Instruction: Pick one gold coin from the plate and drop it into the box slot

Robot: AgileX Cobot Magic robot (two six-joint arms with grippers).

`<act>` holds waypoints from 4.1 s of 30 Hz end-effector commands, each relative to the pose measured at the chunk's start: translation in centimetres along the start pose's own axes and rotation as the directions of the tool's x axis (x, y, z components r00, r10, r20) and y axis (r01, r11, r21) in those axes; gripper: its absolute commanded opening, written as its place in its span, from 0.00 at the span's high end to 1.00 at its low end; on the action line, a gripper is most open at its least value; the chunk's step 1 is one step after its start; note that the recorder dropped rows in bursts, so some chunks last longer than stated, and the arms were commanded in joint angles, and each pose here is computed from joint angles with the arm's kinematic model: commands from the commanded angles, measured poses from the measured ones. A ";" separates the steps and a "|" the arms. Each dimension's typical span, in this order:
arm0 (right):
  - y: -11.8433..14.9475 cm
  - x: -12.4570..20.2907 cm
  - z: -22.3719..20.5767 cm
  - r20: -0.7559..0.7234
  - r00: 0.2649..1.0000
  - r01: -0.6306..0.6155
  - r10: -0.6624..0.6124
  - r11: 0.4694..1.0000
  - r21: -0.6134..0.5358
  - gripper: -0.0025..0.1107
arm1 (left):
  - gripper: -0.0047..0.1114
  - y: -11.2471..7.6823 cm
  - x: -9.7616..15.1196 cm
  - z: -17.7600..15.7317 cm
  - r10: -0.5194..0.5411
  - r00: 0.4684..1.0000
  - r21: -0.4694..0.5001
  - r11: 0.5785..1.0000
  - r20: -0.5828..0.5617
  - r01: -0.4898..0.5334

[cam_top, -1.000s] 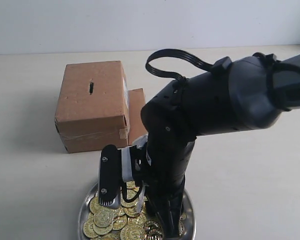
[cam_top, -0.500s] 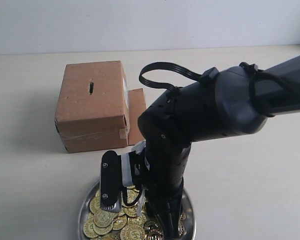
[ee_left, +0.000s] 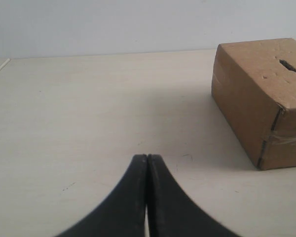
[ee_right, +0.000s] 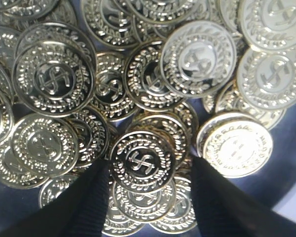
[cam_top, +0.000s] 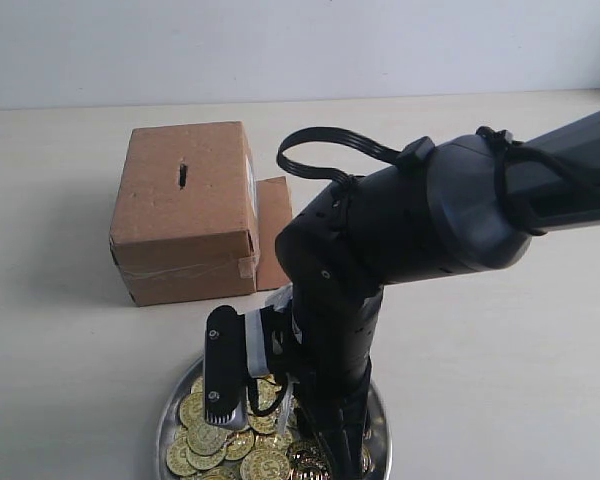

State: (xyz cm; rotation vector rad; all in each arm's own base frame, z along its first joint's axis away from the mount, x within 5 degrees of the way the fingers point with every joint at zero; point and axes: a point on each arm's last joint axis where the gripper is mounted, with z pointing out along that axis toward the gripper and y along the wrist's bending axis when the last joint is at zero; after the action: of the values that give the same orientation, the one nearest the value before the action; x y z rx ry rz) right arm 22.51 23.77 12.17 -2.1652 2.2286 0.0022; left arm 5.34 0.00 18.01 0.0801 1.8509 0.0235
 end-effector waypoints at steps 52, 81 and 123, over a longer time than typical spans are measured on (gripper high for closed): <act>-0.1 -0.6 1.5 0.026 0.999 -0.030 0.031 0.999 -0.016 0.73 | 0.96 0.0 -0.1 0.0 0.007 1.000 0.006 1.000 0.012 -0.007; 1.6 -0.9 -5.5 0.226 0.974 -0.021 0.035 0.998 -0.063 0.79 | 0.96 0.0 -0.1 0.0 0.007 1.000 0.006 1.000 0.012 -0.007; 3.1 -1.2 -8.0 0.336 0.942 0.055 -0.004 0.988 -0.142 0.79 | 0.96 -0.8 -1.5 0.4 -0.827 0.561 0.173 0.548 -0.035 0.818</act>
State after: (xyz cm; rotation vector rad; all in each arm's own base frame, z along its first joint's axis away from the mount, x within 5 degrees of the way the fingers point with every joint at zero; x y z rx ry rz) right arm 19.51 24.96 19.38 -2.0647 2.0983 0.5098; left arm 5.88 -0.61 20.70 -0.6101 1.4970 -0.7696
